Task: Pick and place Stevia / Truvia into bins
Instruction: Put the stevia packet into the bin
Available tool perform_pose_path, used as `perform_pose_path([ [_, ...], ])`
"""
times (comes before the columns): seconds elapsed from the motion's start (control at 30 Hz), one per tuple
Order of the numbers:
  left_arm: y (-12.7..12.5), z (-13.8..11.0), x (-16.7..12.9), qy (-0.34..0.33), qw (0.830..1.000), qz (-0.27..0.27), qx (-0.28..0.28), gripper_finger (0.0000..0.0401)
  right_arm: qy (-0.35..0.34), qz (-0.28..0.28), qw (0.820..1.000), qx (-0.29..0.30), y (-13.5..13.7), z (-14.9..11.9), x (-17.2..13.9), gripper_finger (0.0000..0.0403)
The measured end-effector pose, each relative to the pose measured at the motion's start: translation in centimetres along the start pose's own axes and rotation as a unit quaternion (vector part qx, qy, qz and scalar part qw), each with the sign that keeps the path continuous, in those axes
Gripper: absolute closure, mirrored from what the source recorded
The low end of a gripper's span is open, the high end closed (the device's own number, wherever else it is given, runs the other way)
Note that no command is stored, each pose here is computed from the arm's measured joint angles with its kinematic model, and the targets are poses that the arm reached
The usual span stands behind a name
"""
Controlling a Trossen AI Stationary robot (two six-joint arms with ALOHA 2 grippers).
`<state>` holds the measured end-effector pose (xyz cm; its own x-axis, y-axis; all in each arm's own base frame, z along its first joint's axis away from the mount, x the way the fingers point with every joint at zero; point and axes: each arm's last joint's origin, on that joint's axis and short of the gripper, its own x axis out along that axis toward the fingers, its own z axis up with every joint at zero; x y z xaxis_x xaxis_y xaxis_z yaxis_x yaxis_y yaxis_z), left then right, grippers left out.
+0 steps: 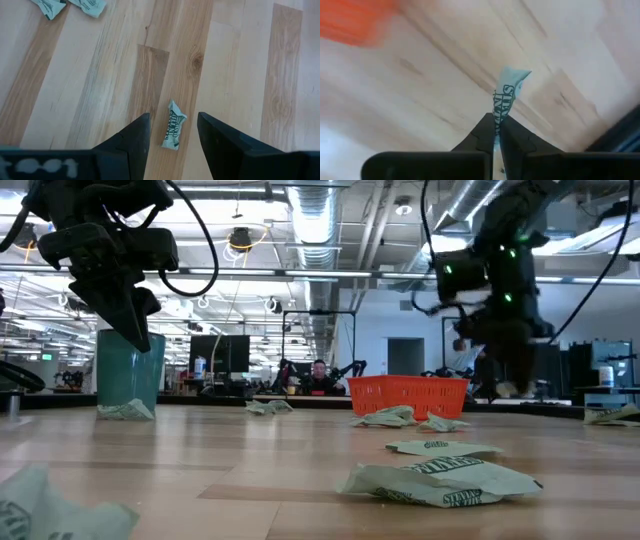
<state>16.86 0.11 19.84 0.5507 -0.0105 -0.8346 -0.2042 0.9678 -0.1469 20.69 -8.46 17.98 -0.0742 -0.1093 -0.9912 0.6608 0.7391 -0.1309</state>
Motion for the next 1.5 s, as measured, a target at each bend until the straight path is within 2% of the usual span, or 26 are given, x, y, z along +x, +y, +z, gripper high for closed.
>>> perform_pose_path([
  [0.17,0.0,0.0,0.0,0.0,1.0,0.0,0.0,0.0247,-0.08,0.031,0.996,-0.036,2.6,1.5,-3.3,0.0396],
  [0.3,0.0,0.0,0.0,0.0,1.0,0.0,0.0,0.0247,-0.156,0.067,0.983,-0.062,4.5,2.5,-5.5,0.0397],
  [0.5,0.0,0.0,0.0,0.001,1.0,0.0,0.0,0.0247,-0.24,0.11,0.962,-0.075,6.3,3.5,-6.8,0.0364],
  [0.67,0.2,-1.0,0.7,0.02,1.0,-0.002,0.0,0.0247,-0.251,0.104,0.957,-0.103,6.3,3.7,-6.8,0.0339],
  [1.17,0.6,-2.8,2.1,0.035,0.999,-0.005,0.001,0.0245,-0.257,0.101,0.957,-0.09,5.6,4.2,-6.8,0.0271],
  [1.37,-0.2,-2.3,2.1,0.004,0.999,-0.025,0.045,0.0221,-0.257,0.101,0.957,-0.089,5.6,4.2,-6.8,0.0253],
  [1.5,-0.8,-2.6,2.7,0.027,0.996,-0.028,0.076,0.0206,-0.257,0.101,0.957,-0.089,5.6,4.2,-6.8,0.0247],
])
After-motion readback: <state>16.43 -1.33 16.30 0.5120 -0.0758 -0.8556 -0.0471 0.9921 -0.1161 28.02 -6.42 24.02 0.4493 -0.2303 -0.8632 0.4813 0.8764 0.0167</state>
